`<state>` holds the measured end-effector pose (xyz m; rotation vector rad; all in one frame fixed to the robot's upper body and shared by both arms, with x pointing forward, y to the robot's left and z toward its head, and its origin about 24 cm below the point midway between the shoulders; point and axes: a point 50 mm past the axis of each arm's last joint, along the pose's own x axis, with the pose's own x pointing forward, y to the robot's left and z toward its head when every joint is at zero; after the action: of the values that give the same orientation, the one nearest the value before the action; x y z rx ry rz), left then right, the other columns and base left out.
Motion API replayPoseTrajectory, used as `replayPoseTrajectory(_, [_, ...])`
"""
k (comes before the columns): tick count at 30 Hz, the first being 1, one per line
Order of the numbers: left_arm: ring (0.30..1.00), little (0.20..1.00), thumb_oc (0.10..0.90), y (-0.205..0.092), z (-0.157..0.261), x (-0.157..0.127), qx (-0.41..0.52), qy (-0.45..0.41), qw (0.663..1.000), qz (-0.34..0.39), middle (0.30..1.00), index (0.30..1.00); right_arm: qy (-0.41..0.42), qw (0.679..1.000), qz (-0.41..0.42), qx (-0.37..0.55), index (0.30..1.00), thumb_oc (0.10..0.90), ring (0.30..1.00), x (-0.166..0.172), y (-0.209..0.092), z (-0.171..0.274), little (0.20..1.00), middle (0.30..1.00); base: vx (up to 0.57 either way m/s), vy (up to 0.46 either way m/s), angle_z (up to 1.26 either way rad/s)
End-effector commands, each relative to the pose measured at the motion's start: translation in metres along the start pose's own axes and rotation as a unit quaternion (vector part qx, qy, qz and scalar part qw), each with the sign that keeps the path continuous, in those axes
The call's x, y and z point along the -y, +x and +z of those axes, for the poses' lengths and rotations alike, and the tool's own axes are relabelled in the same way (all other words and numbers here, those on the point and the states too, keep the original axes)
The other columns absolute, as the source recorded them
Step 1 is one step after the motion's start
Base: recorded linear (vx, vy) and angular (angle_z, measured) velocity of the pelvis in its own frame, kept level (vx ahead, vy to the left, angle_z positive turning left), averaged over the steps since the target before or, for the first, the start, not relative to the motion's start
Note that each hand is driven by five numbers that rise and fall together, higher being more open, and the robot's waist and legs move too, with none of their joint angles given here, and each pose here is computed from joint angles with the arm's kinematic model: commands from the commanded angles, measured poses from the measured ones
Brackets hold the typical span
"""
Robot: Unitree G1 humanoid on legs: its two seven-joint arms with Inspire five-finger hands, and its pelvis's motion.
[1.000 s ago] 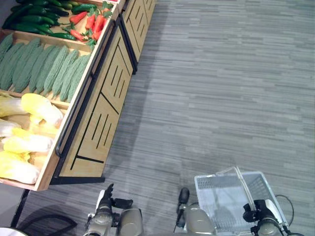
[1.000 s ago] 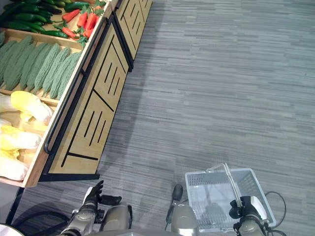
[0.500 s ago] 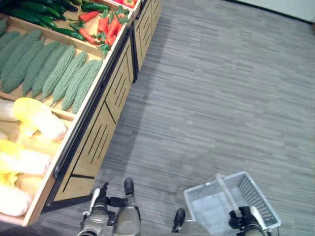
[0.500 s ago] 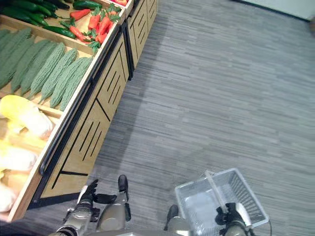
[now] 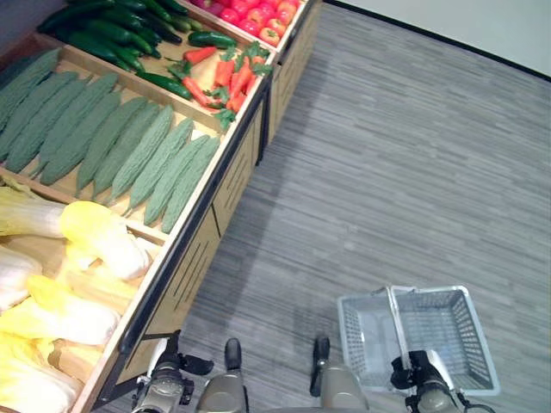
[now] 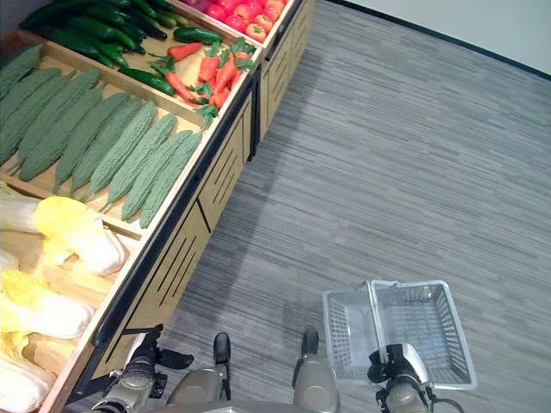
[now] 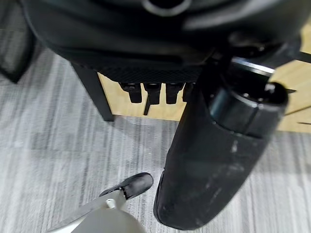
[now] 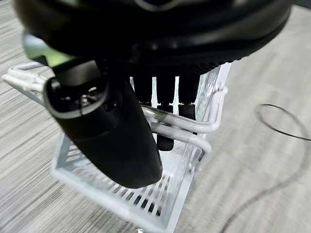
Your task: Get the vegetables into the basket
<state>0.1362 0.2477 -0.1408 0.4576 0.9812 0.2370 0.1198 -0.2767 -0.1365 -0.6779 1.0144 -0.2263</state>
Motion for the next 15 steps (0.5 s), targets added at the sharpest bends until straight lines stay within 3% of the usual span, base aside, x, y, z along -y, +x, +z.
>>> replayPoseTrajectory(1, [1.000,1.000,0.900,-0.001,-0.003,-0.006,0.006,-0.016,1.000,0.013,1.000,1.000,-0.020,0.999,-0.049,0.000,0.300,0.400,0.300,0.039,0.005,-0.012,0.300,0.300,0.41,-0.401,2.16])
replayPoseTrajectory(6, [1.000,1.000,0.900,-0.007,-0.028,-0.004,-0.035,-0.032,0.999,0.010,1.000,1.000,-0.037,0.998,-0.043,-0.003,0.300,0.400,0.300,0.040,0.005,-0.015,0.300,0.300,0.18,-0.336,0.99])
replayPoseTrajectory(10, [1.000,1.000,0.900,-0.010,-0.033,0.003,-0.045,-0.048,0.998,0.000,1.000,1.000,-0.020,0.997,-0.077,-0.014,0.300,0.400,0.300,0.062,0.007,-0.021,0.300,0.300,0.06,-0.376,0.72])
replayPoseTrajectory(15, [1.000,1.000,0.900,-0.010,-0.033,0.003,-0.048,-0.033,0.998,-0.003,1.000,1.000,0.002,0.996,-0.086,-0.030,0.300,0.400,0.300,0.063,0.004,-0.030,0.300,0.300,0.04,-0.171,0.75])
